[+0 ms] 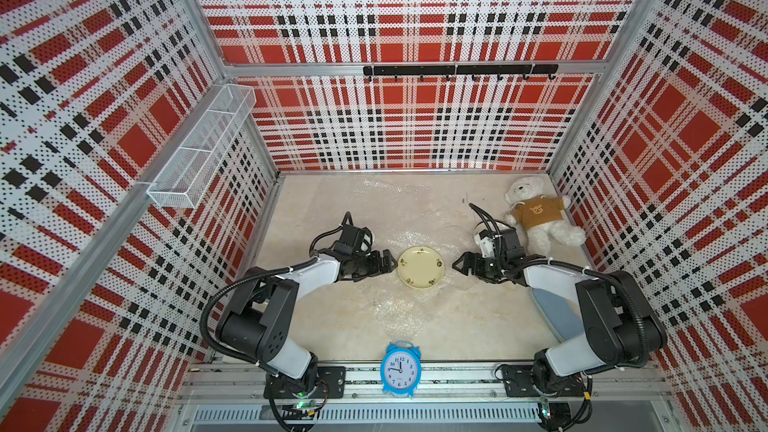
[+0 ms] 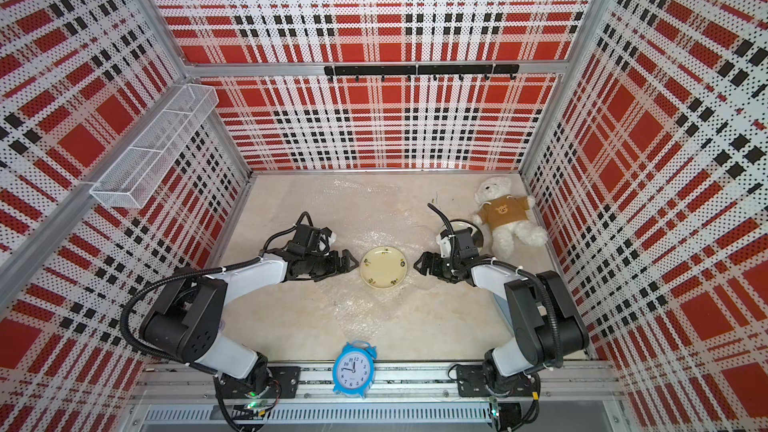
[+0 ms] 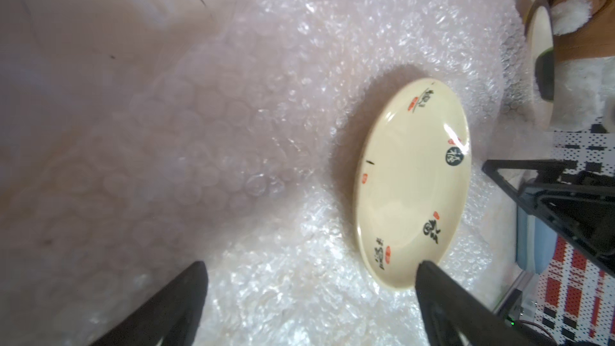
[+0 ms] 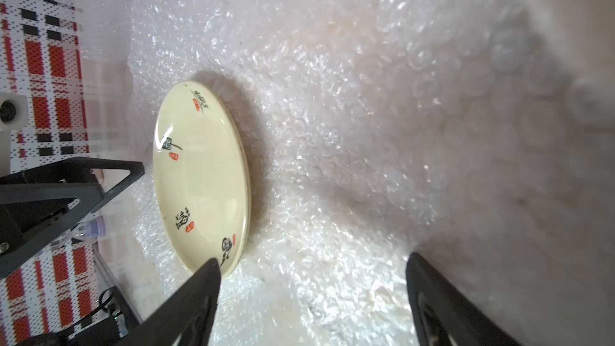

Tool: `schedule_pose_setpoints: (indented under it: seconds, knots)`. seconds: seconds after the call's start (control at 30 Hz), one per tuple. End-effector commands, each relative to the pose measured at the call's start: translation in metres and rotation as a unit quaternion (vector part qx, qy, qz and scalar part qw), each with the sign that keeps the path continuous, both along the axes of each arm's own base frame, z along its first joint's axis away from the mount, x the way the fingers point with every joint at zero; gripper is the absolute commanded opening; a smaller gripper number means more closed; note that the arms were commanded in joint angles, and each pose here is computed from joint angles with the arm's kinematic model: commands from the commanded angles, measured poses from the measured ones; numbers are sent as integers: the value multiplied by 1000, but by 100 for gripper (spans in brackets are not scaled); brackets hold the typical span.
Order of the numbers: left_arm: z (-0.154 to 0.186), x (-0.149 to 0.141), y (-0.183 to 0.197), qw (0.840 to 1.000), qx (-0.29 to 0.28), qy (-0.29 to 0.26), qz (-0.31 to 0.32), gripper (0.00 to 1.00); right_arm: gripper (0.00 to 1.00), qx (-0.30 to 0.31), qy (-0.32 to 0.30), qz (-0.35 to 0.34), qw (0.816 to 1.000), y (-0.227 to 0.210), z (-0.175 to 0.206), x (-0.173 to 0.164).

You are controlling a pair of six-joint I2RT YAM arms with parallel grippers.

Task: Unpack dinner plates from bubble wrap
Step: Adjust the bubble wrap at the center of the board.

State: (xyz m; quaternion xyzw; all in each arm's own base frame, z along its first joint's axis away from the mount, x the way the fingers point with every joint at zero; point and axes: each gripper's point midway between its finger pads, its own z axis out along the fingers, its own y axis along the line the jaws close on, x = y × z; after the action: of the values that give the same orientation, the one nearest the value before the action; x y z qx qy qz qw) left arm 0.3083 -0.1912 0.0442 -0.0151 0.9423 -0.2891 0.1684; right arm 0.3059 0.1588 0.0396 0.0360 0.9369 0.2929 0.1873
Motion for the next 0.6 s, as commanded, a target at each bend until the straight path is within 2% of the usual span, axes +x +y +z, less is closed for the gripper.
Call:
schedule_pose_setpoints:
  seconds: [0.0,0.2,0.43,0.57]
  knots:
    - [-7,9,9,999,39,-11,-4,99,90,-42,-17,9,999,-12,7,6]
    - [-9,33,18,997,75,-28,5,99,90,-42,-28,23,998,-11,27,17]
    - [19,58,12,995,78,-62,2,99,88,38,-50,21,998,15,71,24]
    - [40,69,9,994,77,-79,-2,100,84,67,-44,26,996,35,76,23]
